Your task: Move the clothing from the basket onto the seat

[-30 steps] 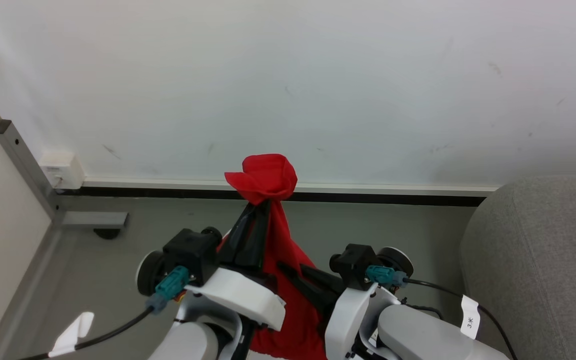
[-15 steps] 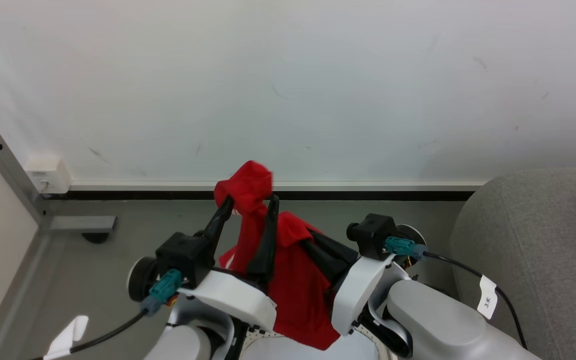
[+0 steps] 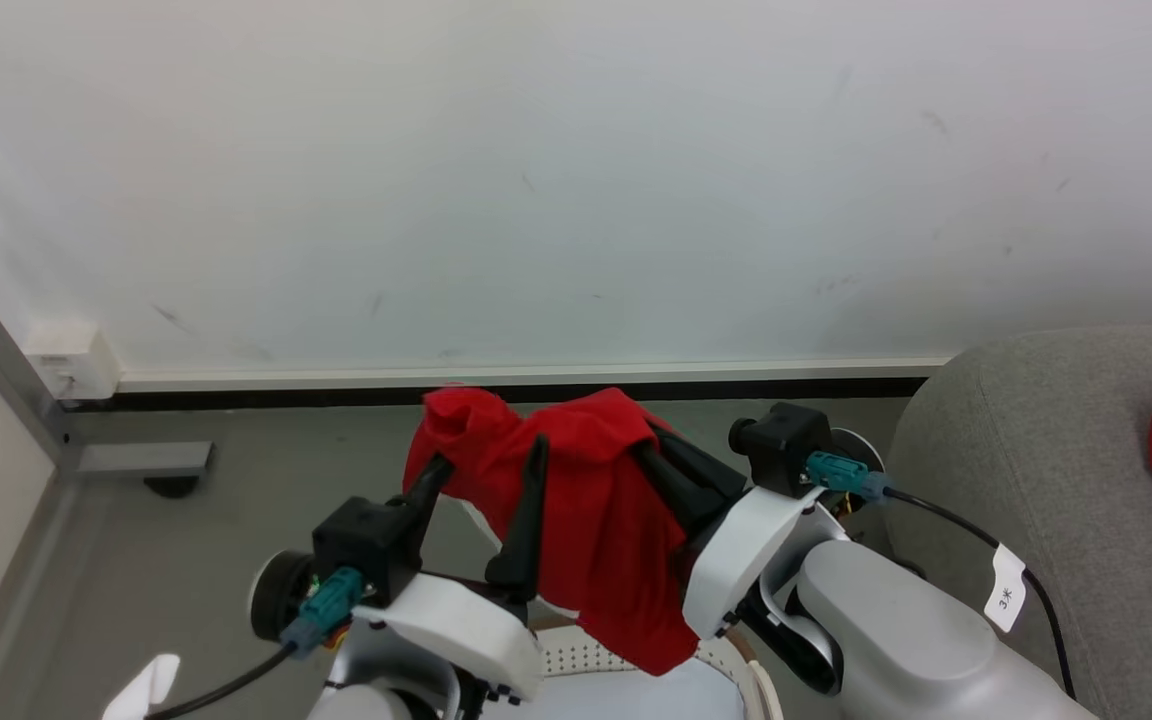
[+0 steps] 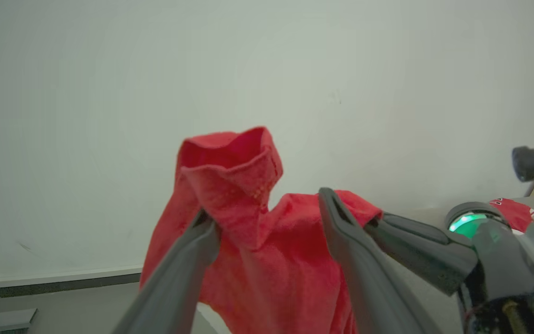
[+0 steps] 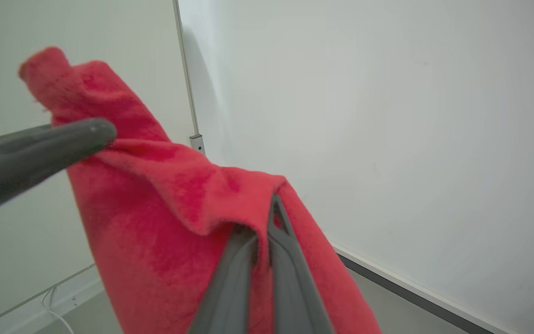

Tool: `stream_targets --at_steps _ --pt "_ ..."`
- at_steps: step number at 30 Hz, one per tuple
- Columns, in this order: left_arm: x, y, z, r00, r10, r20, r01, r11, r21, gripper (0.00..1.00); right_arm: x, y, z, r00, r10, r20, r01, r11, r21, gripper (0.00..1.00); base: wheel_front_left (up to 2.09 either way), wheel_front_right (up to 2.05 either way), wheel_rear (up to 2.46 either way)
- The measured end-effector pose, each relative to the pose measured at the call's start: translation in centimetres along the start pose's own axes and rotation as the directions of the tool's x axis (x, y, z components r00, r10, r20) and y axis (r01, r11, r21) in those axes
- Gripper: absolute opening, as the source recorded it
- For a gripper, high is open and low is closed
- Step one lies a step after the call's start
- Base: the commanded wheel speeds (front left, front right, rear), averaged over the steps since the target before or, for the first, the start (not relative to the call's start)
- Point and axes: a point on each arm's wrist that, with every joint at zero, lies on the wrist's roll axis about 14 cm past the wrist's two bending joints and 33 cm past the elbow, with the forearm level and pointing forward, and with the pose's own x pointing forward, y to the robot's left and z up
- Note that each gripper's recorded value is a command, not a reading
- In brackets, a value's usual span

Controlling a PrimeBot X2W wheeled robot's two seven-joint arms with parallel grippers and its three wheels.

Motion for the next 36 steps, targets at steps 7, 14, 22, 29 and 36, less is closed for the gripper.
stream_targets --at_steps 7,14,22,29,36 --pt "-0.4 0.1 -0.7 1.000 0.004 -0.022 -0.004 1.000 0.001 1.00 -0.2 -1.1 0.8 0.999 -0.038 0.030 0.038 0.999 0.005 0.00 0.00 0.00 0.00" --pt "-0.2 -0.2 -1.1 0.999 -0.008 -0.034 0.008 1.000 -0.007 1.00 -0.7 -2.9 2.4 0.992 -0.093 0.081 0.093 0.996 -0.005 0.00 0.00 0.00 0.00" --pt "0.5 -2.5 -2.4 0.996 -0.073 -0.060 0.071 0.997 -0.034 1.00 -3.2 -5.7 4.0 0.976 -0.174 0.128 0.179 0.983 -0.031 0.00 0.00 0.00 0.00" --pt "1.8 -5.9 -3.8 0.981 -0.179 -0.078 0.175 0.983 -0.061 1.00 -7.5 -9.5 5.1 0.942 -0.296 0.160 0.308 0.950 -0.055 0.00 0.00 0.00 0.00" --pt "2.3 -10.9 -5.7 0.939 -0.326 -0.111 0.316 0.943 -0.102 1.00 -13.6 -13.2 5.5 0.881 -0.437 0.180 0.454 0.888 -0.070 0.00 0.00 0.00 0.00"
